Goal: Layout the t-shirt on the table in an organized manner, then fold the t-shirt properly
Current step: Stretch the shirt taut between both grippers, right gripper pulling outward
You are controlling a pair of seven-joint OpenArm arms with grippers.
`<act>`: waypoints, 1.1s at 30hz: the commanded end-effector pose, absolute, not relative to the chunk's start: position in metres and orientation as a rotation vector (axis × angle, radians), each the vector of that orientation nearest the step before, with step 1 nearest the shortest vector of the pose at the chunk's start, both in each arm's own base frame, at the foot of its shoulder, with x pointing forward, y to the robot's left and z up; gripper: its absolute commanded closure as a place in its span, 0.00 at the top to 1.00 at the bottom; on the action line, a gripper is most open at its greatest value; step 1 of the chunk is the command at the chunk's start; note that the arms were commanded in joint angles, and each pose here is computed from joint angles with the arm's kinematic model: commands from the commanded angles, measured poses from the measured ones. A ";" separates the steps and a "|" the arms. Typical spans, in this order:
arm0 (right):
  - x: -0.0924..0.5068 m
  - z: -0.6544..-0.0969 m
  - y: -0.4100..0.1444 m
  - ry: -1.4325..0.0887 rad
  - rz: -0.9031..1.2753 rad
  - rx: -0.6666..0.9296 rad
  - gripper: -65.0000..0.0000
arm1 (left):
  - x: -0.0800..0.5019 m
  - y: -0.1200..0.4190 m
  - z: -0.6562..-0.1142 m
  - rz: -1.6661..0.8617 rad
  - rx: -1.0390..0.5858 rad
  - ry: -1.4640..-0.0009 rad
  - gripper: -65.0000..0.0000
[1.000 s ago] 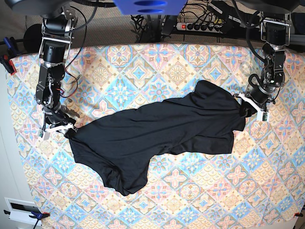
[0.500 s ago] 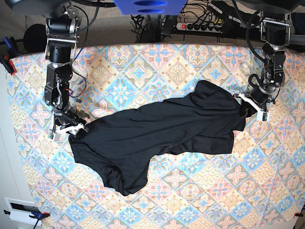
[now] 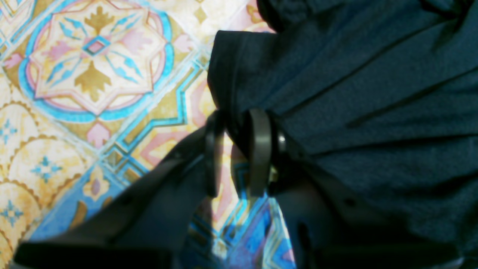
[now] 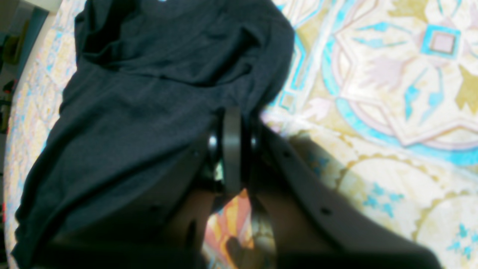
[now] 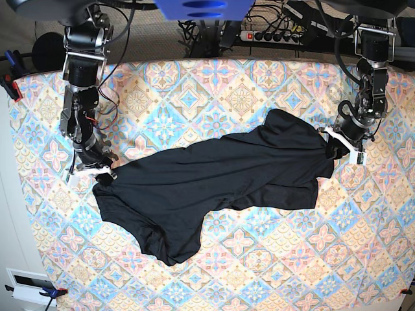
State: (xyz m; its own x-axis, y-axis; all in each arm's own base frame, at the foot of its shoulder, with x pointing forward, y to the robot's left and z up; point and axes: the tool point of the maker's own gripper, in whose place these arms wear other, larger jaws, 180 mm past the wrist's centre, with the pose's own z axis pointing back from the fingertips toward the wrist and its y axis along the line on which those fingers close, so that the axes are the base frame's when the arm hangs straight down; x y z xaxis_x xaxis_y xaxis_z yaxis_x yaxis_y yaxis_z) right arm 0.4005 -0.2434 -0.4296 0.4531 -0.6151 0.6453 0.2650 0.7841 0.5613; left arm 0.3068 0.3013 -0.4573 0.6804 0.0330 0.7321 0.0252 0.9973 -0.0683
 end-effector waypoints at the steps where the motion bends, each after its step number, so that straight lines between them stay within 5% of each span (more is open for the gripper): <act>1: 0.400 -0.424 -0.265 -0.962 -0.575 0.366 0.00 | 0.245 0.315 -0.507 -0.036 0.040 -0.505 0.19; 11: 0.349 -0.418 -0.374 -0.980 -0.744 0.216 0.00 | 0.250 0.310 -0.500 -0.059 0.036 -0.523 0.19; 29: 0.300 -0.355 -0.375 -1.107 -0.542 0.098 0.00 | 0.250 0.307 -0.500 -0.051 0.025 -0.530 0.19; 33: 0.309 -0.331 -0.369 -1.165 -0.497 0.096 0.08 | 0.257 0.297 -0.496 -0.049 0.005 -0.557 0.20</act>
State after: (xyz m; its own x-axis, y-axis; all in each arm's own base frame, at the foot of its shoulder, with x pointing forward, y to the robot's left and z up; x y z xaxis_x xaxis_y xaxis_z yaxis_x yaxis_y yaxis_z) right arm 0.3031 -0.3526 -0.3541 0.3626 -0.4549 0.8134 0.3208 0.8804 0.3493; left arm 0.3079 0.2921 -0.4540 0.6811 0.0131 0.7321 0.0281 0.9986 -0.0439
